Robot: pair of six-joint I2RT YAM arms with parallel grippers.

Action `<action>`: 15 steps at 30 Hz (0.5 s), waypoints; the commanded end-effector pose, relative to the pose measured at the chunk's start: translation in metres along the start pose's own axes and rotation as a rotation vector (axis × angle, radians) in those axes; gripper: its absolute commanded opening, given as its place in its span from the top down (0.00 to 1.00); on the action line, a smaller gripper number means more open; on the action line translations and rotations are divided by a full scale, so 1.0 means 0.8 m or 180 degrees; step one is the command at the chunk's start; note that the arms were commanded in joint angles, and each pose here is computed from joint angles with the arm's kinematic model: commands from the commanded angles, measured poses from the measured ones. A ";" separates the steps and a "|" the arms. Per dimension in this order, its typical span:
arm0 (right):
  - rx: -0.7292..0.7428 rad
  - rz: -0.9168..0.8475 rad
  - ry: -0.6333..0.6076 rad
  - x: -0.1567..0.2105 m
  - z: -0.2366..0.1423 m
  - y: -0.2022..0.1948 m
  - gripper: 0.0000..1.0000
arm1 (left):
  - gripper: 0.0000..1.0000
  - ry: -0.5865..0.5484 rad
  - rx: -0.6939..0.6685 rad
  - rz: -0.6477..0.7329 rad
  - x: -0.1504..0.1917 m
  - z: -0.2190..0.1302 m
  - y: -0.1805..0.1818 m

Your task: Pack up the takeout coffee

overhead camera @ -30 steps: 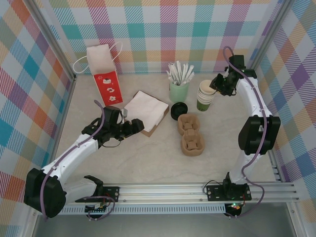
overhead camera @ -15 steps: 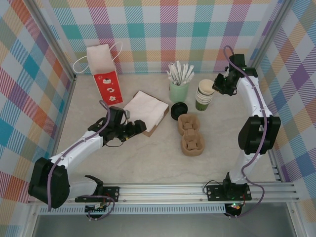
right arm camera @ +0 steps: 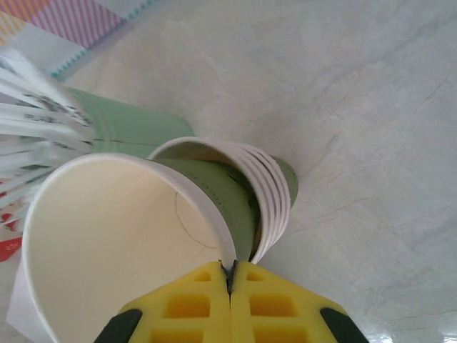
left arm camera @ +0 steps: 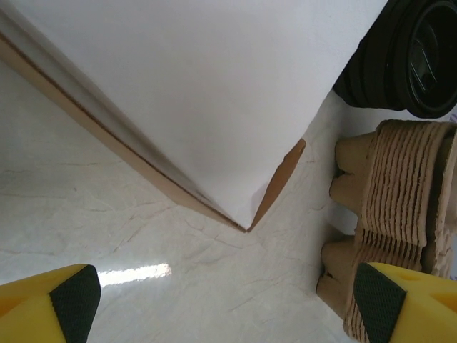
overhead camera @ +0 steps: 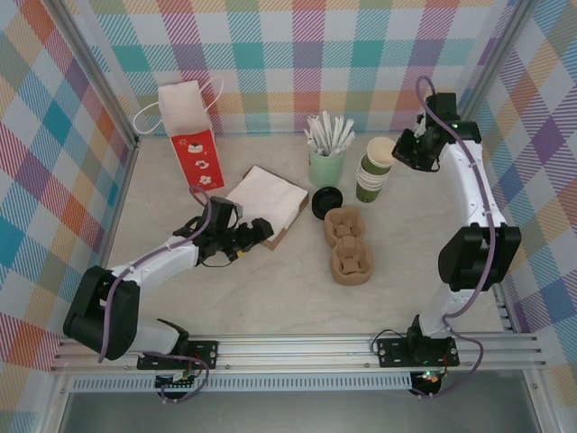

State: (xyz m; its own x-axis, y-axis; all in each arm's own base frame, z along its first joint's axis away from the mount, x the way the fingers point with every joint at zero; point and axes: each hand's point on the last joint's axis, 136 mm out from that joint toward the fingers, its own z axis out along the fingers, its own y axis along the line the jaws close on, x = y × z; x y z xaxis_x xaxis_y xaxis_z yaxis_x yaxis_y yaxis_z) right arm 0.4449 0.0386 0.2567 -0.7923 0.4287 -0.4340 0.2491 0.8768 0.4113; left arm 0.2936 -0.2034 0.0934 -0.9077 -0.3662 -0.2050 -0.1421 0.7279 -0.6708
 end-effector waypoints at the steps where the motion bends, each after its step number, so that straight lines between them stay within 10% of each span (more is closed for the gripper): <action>1: -0.0052 -0.0169 -0.0341 -0.016 -0.064 0.014 0.93 | 0.05 -0.0035 0.0213 -0.0003 -0.007 0.011 -0.019; 15: -0.1042 -0.0543 -0.0203 0.082 -0.156 0.077 0.94 | 0.03 0.0086 0.0267 0.0119 -0.034 0.060 -0.037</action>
State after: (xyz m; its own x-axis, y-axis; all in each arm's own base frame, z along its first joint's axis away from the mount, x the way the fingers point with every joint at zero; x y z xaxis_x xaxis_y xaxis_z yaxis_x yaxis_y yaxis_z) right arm 0.3627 0.0618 0.3561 -0.7131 0.3660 -0.5980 0.0307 0.8684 0.4949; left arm 0.3281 -0.2293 0.0724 -0.9186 -0.3578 -0.1676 -0.1450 0.6999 -0.6993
